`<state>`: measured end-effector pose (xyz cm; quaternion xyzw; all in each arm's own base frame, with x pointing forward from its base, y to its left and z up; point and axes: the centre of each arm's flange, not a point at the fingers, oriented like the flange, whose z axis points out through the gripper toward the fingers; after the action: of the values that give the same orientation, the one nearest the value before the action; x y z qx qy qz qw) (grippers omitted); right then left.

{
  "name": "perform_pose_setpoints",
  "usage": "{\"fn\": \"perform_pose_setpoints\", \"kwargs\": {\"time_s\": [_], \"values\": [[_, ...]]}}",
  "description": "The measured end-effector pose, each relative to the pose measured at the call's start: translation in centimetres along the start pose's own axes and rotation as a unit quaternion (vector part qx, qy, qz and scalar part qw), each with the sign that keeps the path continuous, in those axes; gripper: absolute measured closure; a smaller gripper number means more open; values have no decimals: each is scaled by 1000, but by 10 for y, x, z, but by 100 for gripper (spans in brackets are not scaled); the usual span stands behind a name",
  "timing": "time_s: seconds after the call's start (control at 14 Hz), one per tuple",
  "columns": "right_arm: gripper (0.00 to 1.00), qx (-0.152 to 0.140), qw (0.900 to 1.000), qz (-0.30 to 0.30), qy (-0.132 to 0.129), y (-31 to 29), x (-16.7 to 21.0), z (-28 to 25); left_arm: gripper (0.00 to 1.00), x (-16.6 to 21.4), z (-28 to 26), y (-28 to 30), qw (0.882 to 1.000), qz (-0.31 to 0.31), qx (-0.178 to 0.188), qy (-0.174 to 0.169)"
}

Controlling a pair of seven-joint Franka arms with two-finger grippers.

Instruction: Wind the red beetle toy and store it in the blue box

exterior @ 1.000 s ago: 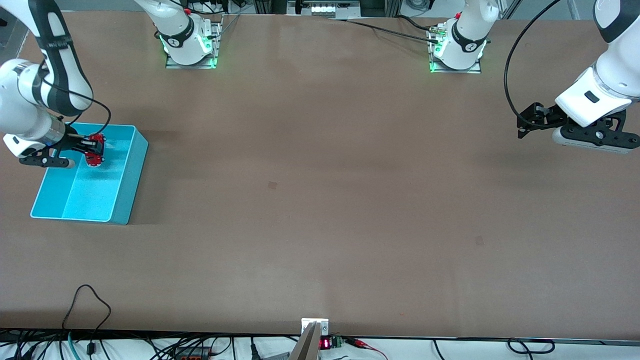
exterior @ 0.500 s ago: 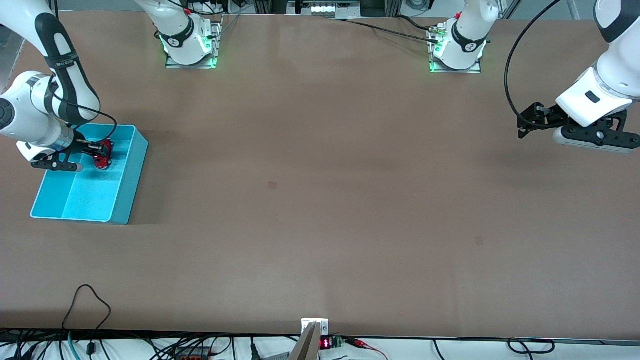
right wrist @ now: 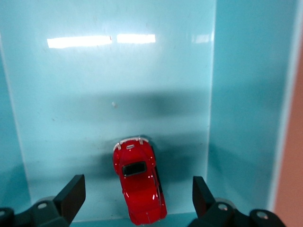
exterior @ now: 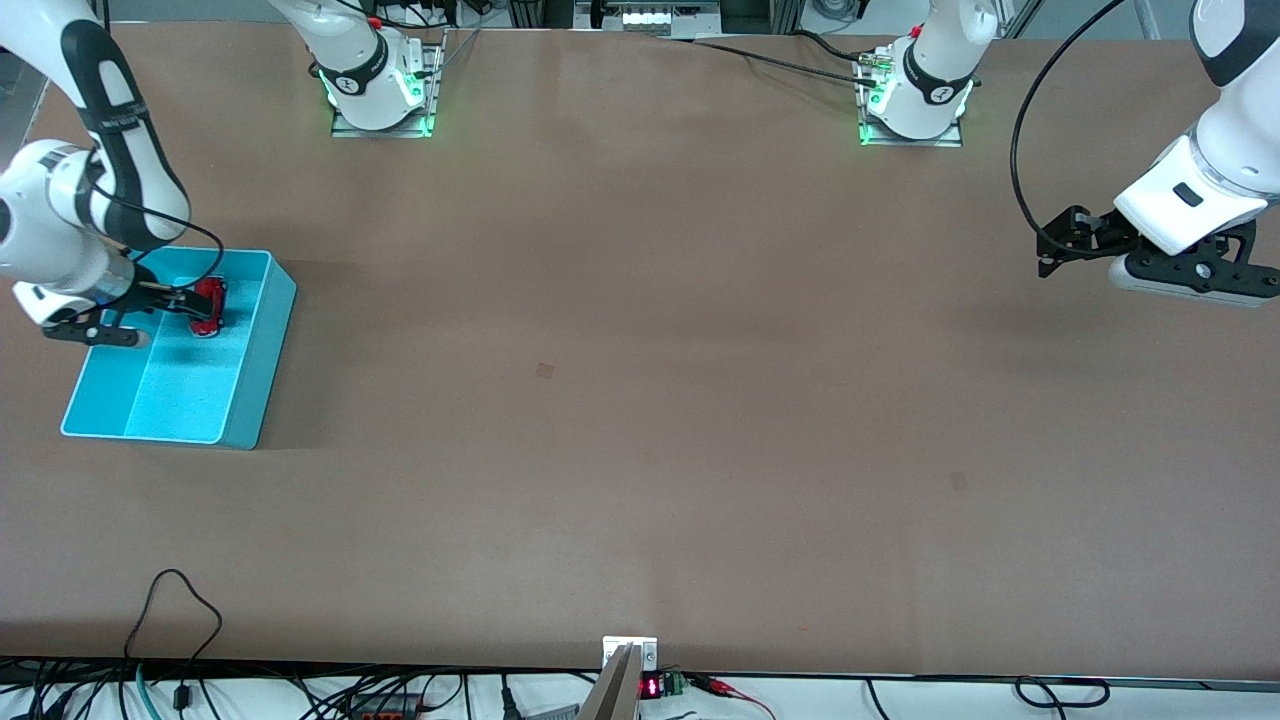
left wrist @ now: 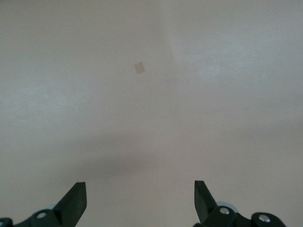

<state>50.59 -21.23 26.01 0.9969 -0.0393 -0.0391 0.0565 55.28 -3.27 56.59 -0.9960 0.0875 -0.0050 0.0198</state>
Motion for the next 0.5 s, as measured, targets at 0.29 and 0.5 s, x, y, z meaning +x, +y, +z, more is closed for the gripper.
{"fn": "perform_pose_setpoints", "kwargs": {"time_s": [0.29, 0.5], "values": [[0, 10, 999, -30, -24, -31, 32, -137, 0, 0, 0, 0, 1000, 0, 0, 0], [0, 32, 998, -45, -9, -70, 39, -249, 0, 0, 0, 0, 1000, 0, 0, 0]]}}
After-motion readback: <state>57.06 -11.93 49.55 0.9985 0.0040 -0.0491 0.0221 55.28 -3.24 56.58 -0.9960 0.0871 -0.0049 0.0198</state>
